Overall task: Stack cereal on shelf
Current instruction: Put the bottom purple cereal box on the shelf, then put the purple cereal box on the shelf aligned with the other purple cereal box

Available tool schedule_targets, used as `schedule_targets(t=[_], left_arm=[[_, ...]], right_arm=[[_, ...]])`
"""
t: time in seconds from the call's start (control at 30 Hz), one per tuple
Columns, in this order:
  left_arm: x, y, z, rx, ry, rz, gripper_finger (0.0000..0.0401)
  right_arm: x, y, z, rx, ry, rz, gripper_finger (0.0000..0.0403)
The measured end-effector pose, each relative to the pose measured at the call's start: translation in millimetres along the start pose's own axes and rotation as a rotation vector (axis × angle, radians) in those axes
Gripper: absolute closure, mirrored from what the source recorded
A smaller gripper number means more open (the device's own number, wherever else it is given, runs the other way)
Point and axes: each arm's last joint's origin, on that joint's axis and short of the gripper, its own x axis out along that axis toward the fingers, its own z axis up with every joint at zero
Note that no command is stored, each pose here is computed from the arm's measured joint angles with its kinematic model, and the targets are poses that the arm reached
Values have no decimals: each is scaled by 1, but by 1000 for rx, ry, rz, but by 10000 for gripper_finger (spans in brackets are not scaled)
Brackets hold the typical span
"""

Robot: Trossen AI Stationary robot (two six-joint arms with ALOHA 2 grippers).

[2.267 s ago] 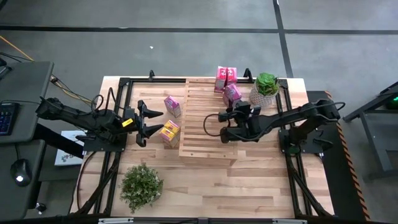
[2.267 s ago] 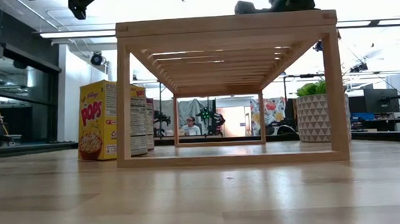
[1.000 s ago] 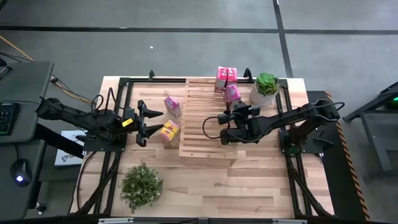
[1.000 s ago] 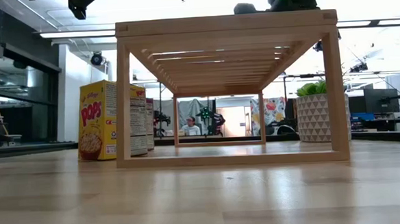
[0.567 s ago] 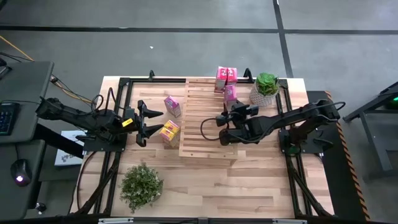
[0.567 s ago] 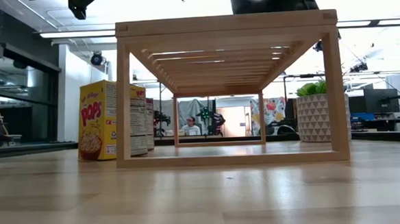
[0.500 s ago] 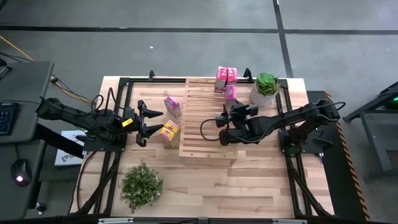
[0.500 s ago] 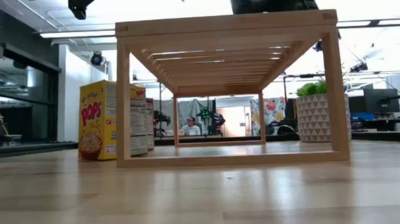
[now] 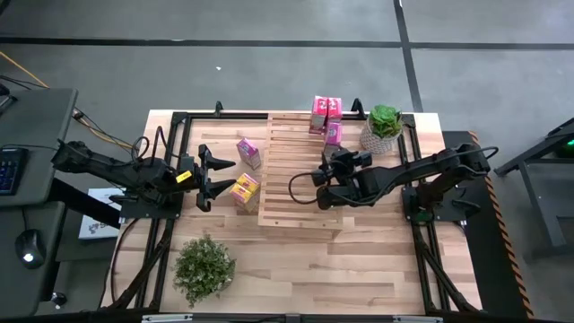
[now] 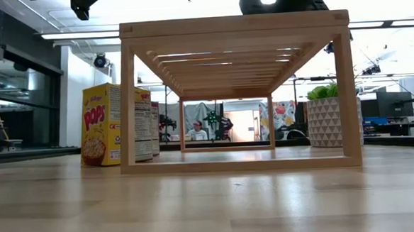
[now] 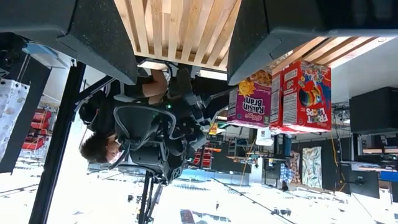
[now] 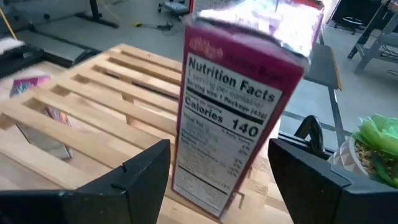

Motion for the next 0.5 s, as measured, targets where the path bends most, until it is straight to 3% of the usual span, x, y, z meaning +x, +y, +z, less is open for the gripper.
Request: schedule_targets(t=[0.27, 0.5], left_arm=[[0, 0, 0, 0, 0, 0, 163], [0, 0, 0, 0, 1, -1, 163]], right_arm=[[-10, -9, 5, -12, 34, 36, 139], [-34, -21, 16, -33, 40, 137, 139]])
